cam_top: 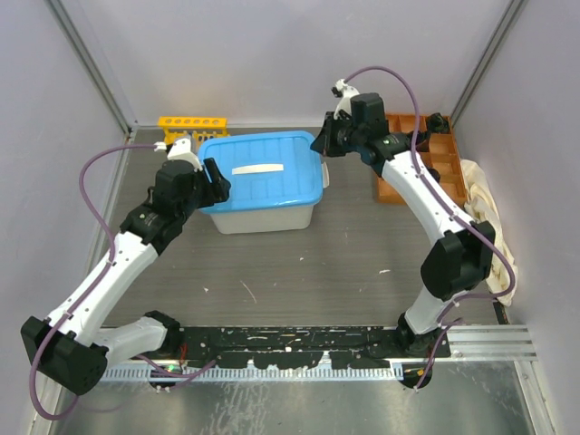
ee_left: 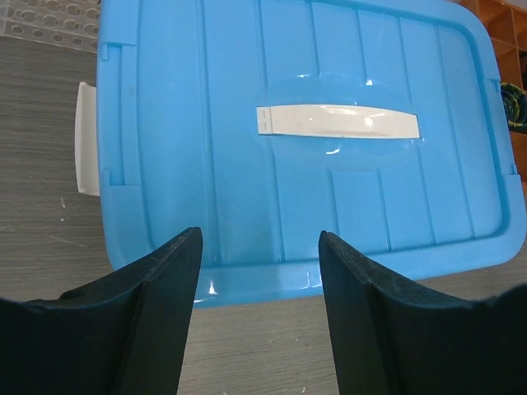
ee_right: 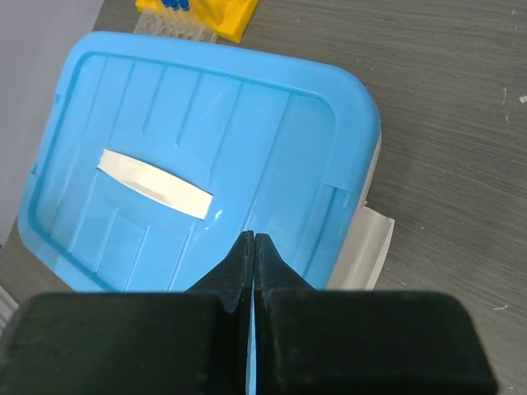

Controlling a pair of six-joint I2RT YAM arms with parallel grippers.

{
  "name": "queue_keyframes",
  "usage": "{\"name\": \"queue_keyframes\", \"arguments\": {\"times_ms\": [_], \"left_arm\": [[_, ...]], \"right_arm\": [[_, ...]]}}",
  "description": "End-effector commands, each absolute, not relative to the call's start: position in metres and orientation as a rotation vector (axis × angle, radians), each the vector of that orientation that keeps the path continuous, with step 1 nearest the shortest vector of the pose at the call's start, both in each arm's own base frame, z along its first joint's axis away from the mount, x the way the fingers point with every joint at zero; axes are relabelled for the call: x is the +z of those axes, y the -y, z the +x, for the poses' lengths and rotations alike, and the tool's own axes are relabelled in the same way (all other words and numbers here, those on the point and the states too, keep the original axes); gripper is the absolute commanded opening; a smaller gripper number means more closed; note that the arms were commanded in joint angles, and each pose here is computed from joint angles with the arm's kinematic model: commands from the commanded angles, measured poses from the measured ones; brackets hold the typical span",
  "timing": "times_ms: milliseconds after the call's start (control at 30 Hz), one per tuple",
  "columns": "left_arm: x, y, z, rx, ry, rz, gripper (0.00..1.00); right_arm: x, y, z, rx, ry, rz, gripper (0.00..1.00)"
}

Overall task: Organize the chemistry lab equipment
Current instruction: Close the lid of the storage box.

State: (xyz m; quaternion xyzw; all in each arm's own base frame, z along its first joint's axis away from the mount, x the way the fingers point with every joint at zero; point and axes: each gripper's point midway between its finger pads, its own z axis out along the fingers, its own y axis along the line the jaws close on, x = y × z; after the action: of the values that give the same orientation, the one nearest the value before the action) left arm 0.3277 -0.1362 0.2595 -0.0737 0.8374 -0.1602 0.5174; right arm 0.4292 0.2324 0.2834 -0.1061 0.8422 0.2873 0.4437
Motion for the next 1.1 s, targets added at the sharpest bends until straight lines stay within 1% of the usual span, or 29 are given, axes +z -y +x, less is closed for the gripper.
{"name": "queue_keyframes", "arguments": {"times_ms": [0, 100, 267, 400, 633, 900, 1067], "left_arm": [[0.283, 0.136, 0.333, -0.405, -1.945, -0.182, 0.61], [0.280, 0.136, 0.333, -0.407, -1.950, -0.184, 0.61], [0.275, 0.137, 0.332, -0.415, -1.959, -0.184, 0.61], [0.272, 0.137, 0.332, -0.417, -1.963, -0.188, 0.60], [0.259, 0.139, 0.333, -0.421, -1.990, -0.190, 0.60], [0.249, 0.145, 0.336, -0.444, -2.009, -0.194, 0.60], [0.249, 0.145, 0.336, -0.446, -2.011, -0.195, 0.59]], "right_arm": [[0.285, -0.238, 0.446, 0.745, -2.059, -0.271, 0.01], [0.280, -0.240, 0.453, 0.812, -2.045, -0.255, 0.01], [0.289, -0.242, 0.459, 1.027, -1.975, -0.241, 0.01], [0.296, -0.246, 0.459, 1.138, -1.939, -0.241, 0.01], [0.290, -0.263, 0.460, 1.353, -1.914, -0.285, 0.01], [0.272, -0.268, 0.475, 1.369, -1.963, -0.309, 0.01], [0.253, -0.263, 0.484, 1.289, -2.025, -0.283, 0.01]]}}
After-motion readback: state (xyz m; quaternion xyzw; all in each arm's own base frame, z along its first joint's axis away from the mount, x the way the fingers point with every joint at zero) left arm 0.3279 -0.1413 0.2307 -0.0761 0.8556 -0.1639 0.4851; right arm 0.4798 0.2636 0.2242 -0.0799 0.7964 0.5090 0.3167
